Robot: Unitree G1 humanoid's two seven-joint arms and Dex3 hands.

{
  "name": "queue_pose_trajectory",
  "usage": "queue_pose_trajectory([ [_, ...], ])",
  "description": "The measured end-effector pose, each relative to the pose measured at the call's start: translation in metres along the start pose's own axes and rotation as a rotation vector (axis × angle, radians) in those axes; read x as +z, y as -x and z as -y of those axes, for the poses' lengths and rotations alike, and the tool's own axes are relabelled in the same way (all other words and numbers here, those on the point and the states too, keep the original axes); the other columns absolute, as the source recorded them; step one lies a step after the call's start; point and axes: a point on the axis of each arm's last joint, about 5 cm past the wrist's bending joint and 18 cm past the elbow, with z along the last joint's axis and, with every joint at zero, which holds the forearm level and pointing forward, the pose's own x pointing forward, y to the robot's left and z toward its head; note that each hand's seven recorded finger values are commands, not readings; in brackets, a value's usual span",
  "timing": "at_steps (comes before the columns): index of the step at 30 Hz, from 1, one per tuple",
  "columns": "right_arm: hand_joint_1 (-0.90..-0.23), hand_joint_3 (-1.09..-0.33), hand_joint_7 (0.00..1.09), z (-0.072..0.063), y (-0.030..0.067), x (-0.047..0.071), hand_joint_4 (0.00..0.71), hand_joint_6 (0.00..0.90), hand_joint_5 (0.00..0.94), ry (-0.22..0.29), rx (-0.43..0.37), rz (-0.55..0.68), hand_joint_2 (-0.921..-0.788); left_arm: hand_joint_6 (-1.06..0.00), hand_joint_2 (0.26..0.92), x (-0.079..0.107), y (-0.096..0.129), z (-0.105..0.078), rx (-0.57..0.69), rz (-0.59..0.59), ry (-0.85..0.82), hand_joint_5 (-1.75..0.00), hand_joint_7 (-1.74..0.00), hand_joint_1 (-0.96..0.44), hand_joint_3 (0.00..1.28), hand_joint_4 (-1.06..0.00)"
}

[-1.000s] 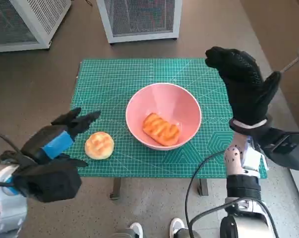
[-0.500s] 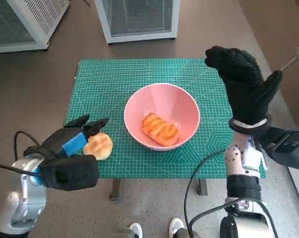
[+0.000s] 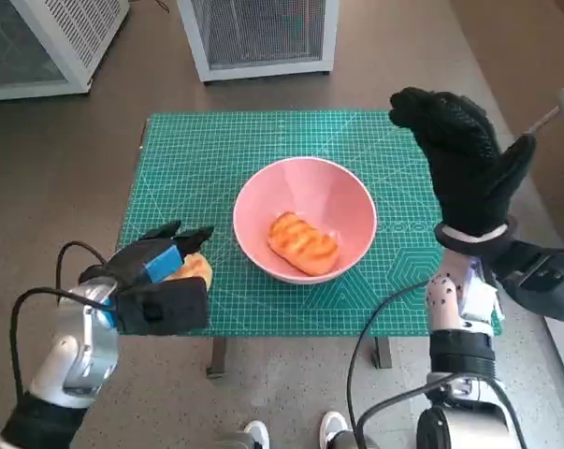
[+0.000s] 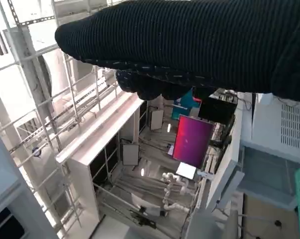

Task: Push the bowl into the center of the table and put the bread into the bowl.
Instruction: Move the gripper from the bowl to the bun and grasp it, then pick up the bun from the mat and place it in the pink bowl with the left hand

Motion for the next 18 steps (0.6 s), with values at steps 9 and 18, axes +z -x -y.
queue_pose_trajectory([
  [9, -0.579, -0.595, 0.57, 0.0007, 0.0004, 0.0014, 0.232, 0.011, 0.002, 0.029, 0.007, 0.004, -0.921, -0.47, 0.798, -0.0019, -0.0094, 0.0058, -0.029, -0.063, 0.001, -0.04, -0.09, 0.04, 0.04, -0.38],
  [18, -0.579, -0.600, 0.56, 0.0003, 0.0004, 0.0016, 0.232, 0.007, 0.001, 0.046, 0.010, 0.002, -0.921, -0.59, 0.907, -0.0002, -0.0108, 0.0016, 0.059, -0.062, -0.033, -0.93, -1.03, 0.02, 0.08, -0.70],
])
